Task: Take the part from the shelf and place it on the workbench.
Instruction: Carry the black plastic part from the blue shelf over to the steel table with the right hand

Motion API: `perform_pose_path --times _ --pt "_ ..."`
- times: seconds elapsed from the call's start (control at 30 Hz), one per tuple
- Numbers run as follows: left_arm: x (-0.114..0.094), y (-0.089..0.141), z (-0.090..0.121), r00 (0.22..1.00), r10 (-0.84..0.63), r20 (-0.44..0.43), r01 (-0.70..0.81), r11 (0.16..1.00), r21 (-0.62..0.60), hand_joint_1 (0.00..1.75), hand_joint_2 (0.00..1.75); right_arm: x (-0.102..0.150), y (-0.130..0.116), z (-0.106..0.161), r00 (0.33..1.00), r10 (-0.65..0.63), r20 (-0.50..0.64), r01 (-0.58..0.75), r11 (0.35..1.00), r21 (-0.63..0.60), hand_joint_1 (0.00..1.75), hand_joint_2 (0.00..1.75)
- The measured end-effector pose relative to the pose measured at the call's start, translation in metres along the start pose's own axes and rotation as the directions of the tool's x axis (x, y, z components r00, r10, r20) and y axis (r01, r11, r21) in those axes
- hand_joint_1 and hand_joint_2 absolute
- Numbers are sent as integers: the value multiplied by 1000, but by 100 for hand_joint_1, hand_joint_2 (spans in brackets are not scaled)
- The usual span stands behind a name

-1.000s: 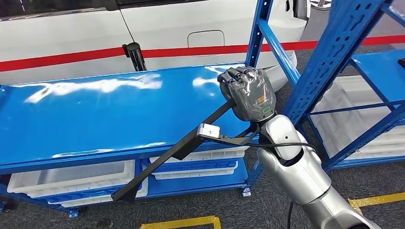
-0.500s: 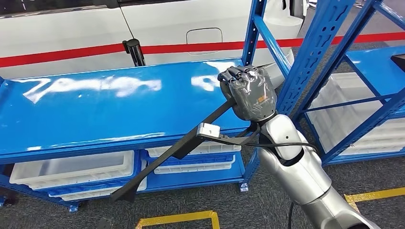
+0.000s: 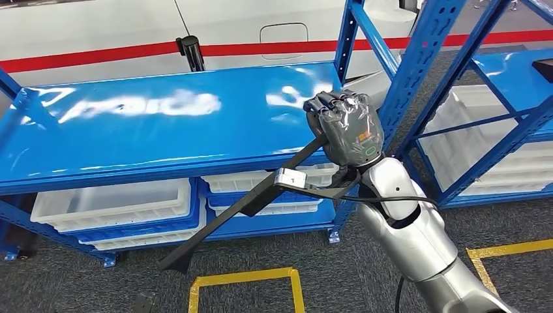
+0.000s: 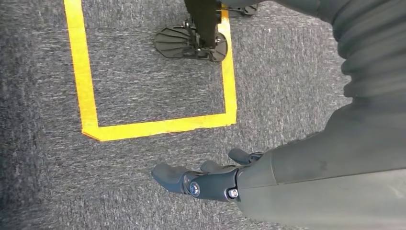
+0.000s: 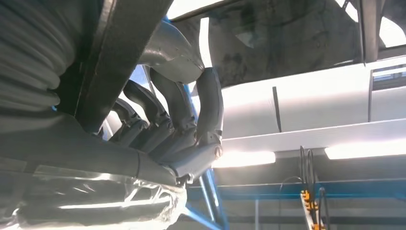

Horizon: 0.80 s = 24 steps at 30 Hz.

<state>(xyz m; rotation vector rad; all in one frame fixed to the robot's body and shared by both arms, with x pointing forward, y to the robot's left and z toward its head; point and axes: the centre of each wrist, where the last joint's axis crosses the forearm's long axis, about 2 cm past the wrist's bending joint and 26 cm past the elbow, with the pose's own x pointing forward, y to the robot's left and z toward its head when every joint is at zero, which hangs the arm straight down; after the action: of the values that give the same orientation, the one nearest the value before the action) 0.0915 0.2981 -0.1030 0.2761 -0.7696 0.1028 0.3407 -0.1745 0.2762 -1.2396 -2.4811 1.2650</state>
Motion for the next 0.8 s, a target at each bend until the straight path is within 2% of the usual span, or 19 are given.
perform_pose_path --times 0.2,0.8 --pt "-5 0 3 1000 -3 -12 3 1000 -1 0 175 0 1 0 1000 -4 3 4 1000 4 175 175" --pt "0 -2 1 1000 0 -2 0 1000 6 0 175 4 3 3 1000 -16 1 16 1000 9 175 175"
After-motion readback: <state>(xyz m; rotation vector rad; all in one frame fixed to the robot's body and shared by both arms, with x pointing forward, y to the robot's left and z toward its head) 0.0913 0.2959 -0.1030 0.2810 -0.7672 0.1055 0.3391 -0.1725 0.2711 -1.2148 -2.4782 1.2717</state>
